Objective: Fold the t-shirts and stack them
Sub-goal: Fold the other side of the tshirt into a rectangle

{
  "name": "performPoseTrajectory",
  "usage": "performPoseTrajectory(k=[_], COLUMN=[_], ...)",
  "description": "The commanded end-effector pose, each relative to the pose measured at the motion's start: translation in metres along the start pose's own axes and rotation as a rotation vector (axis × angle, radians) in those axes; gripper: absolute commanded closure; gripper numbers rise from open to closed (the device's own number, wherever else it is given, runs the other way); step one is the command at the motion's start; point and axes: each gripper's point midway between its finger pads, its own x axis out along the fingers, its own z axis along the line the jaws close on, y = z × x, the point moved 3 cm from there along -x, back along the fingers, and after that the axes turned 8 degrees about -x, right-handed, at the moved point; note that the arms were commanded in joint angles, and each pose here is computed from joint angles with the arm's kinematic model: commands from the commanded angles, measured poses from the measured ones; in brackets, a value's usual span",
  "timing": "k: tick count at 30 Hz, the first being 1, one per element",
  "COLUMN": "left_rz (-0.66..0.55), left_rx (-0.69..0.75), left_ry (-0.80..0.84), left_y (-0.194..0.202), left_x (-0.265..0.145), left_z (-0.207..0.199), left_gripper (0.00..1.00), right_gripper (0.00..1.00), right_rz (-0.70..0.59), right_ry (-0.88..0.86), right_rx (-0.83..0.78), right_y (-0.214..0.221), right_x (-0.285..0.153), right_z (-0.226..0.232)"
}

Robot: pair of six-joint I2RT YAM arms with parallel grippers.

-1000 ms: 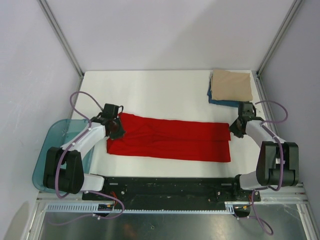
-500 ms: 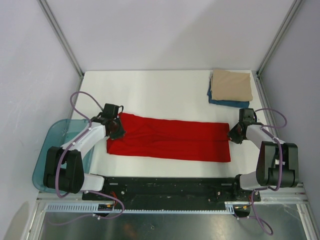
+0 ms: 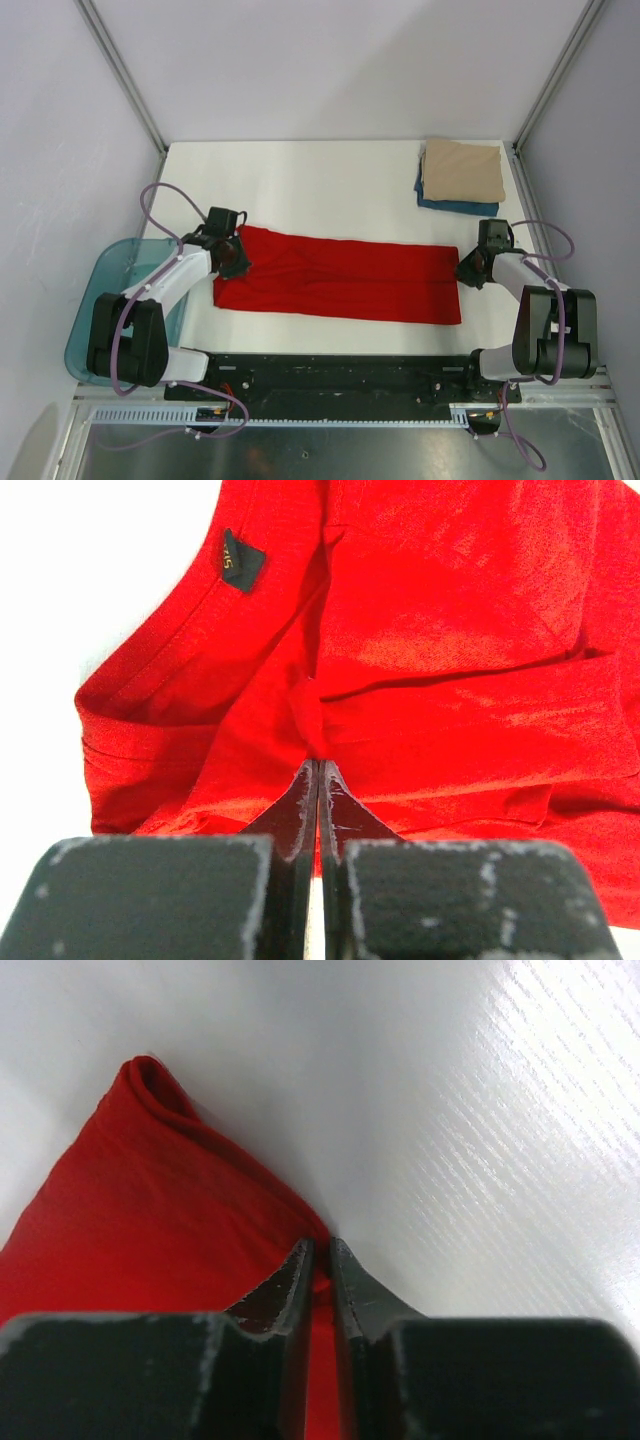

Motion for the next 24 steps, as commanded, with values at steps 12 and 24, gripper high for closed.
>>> performPoseTrajectory(k=[12, 24], left_rz=[-0.149, -0.254], left_rx=[0.006, -0.006], left_ry=[0.079, 0.076], left_y=[-0.064, -0.141], left_x=[-0.023, -0.033], left_z=[-0.043, -0.075], left_gripper=[1.0, 1.0], right_gripper=[1.0, 1.0], right_rz=[-0.036, -0.108], right_ry=[-0.049, -0.103], right_rx=[0.034, 0.039], right_y=[-0.021, -0.073], right_x=[-0.015, -0.024], right_z=[0.011, 0.042])
